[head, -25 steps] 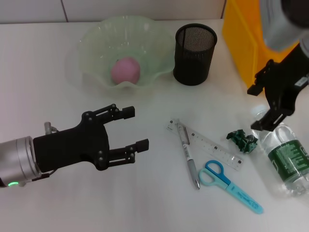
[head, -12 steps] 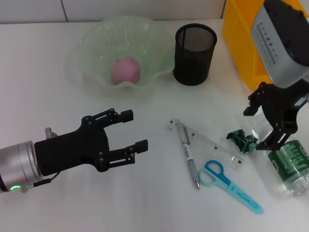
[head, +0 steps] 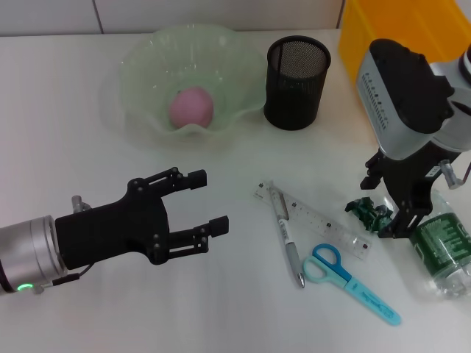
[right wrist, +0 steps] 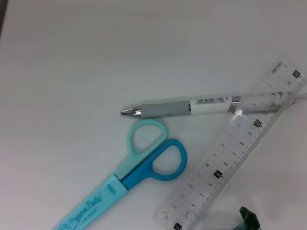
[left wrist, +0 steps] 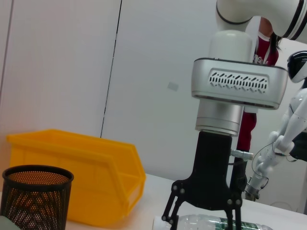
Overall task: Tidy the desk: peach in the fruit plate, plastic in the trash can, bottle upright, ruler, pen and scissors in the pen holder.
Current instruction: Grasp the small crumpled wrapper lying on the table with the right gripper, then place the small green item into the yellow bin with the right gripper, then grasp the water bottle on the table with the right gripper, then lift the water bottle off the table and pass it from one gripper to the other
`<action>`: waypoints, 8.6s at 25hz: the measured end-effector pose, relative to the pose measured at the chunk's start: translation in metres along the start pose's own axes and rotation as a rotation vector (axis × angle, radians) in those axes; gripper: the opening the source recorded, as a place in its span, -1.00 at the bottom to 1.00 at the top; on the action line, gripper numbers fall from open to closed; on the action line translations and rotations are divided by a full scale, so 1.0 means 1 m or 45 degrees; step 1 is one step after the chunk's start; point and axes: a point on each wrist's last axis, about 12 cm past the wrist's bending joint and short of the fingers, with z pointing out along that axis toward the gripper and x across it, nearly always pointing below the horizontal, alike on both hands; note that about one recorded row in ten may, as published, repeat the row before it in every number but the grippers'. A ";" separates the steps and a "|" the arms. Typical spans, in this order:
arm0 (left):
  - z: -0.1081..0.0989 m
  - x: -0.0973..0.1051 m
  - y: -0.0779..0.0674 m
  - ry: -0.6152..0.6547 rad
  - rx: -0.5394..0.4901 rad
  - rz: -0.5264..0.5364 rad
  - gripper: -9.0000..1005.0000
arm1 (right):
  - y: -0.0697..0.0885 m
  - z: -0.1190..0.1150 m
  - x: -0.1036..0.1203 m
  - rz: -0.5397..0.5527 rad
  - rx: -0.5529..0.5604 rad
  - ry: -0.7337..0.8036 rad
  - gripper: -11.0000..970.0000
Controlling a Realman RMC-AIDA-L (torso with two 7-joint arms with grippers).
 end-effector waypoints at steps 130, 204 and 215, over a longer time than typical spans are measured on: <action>-0.002 -0.009 0.003 0.008 0.047 0.098 0.57 | 0.090 -0.015 0.063 1.751 0.220 -0.150 0.71; 0.058 -0.077 0.005 -0.510 0.437 -0.316 0.56 | 0.124 0.008 0.085 0.586 -0.044 -1.769 0.64; 0.064 -0.078 0.006 -0.486 0.450 -0.318 0.56 | 0.115 0.018 0.069 0.581 -0.119 -1.726 0.67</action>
